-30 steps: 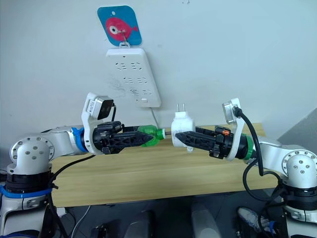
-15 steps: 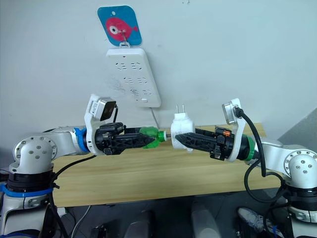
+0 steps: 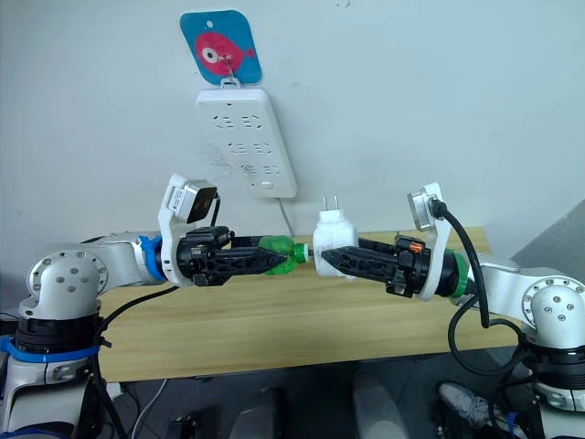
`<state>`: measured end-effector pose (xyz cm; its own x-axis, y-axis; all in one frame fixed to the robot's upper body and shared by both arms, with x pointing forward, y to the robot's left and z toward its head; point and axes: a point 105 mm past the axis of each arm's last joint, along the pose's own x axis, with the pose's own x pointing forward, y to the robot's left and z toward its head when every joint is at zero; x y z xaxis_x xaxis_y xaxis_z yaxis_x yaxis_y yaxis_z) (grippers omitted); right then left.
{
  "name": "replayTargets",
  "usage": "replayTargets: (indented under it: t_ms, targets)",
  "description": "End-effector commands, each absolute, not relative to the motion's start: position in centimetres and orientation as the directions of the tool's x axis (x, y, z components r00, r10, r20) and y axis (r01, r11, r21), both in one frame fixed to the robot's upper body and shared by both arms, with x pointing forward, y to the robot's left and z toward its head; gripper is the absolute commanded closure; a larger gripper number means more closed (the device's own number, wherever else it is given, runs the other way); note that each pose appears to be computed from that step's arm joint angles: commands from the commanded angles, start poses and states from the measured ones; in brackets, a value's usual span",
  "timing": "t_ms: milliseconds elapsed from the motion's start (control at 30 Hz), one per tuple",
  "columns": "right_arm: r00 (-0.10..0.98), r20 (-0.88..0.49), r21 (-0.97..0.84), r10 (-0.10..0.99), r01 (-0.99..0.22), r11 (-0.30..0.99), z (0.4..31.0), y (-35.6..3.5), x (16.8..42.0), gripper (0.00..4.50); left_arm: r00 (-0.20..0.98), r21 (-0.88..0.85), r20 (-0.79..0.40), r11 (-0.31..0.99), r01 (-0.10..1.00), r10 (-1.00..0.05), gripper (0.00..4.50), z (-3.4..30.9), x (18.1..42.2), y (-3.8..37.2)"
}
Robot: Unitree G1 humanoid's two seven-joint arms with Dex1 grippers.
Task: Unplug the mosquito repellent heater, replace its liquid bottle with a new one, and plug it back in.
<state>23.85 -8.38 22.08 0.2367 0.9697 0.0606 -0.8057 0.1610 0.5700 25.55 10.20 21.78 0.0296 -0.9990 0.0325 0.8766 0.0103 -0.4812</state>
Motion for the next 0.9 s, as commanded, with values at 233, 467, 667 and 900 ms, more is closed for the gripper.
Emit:
replayTargets:
  t_ms: [233,467,667,900]
  targets:
    - [0.158,0.071,0.546,0.985,-0.833,0.094,22.6,-7.6,22.2,1.53,-0.027,-0.433,0.061,-0.051,0.900,-0.998,2.22,23.0,24.9,9.6]
    - [0.197,0.064,0.555,0.978,-0.822,0.129,22.2,-8.0,22.9,1.53,-0.062,-0.442,0.054,-0.079,0.894,-0.997,2.22,23.1,24.3,9.8]
    - [0.196,0.061,0.556,0.979,-0.821,0.130,22.2,-8.1,22.9,1.53,-0.061,-0.444,0.077,-0.089,0.892,-0.995,2.22,23.4,24.3,9.6]
    - [0.176,0.077,0.555,0.981,-0.825,0.105,22.5,-7.5,22.5,1.53,-0.055,-0.433,0.052,-0.072,0.898,-0.997,2.22,22.8,24.3,9.1]
